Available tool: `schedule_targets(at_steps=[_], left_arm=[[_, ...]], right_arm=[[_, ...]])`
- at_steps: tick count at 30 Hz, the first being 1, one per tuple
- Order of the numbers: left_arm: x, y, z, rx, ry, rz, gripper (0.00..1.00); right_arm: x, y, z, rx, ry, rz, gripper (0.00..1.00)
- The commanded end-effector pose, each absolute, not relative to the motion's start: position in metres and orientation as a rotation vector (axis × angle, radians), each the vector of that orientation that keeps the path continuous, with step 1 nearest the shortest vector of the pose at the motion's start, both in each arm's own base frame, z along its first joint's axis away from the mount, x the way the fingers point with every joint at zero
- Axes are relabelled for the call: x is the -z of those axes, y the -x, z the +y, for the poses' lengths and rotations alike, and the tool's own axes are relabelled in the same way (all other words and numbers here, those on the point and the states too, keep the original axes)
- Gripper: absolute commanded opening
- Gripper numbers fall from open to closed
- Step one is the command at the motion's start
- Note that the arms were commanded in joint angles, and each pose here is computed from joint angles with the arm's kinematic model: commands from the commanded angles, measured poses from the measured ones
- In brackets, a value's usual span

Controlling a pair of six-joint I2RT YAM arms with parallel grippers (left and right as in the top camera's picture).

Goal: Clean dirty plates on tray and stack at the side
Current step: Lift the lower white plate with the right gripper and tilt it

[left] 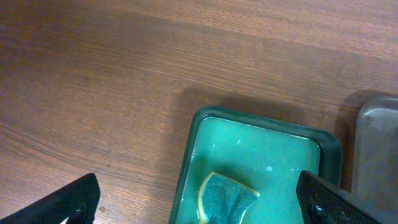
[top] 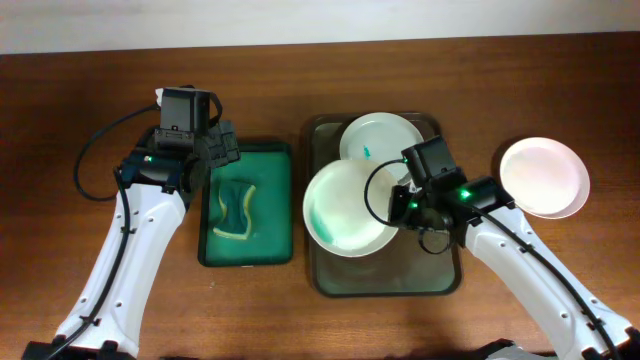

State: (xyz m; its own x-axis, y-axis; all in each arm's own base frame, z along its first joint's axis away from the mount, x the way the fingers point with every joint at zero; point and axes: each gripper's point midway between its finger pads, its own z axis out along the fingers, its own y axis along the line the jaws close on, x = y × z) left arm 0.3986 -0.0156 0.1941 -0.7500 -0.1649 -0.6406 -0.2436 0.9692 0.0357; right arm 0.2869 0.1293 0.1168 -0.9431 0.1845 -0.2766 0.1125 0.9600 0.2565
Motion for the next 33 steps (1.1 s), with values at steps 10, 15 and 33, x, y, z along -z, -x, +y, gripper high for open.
schedule_targets(at_steps=[10,15,33], left_arm=[[-0.202,-0.399,-0.012,-0.166,0.292,2.414,0.99],[-0.202,-0.399,-0.012,-0.166,0.292,2.414,0.99],[-0.318,-0.37,0.047,-0.124,0.527,2.044,0.99]], right_arm=[[-0.124,-0.313,0.204,-0.562,-0.018,2.682,0.04],[-0.104,-0.325,0.252,-0.584,0.051,2.626,0.04],[-0.152,-0.362,0.281,-0.251,0.132,2.182,0.04]])
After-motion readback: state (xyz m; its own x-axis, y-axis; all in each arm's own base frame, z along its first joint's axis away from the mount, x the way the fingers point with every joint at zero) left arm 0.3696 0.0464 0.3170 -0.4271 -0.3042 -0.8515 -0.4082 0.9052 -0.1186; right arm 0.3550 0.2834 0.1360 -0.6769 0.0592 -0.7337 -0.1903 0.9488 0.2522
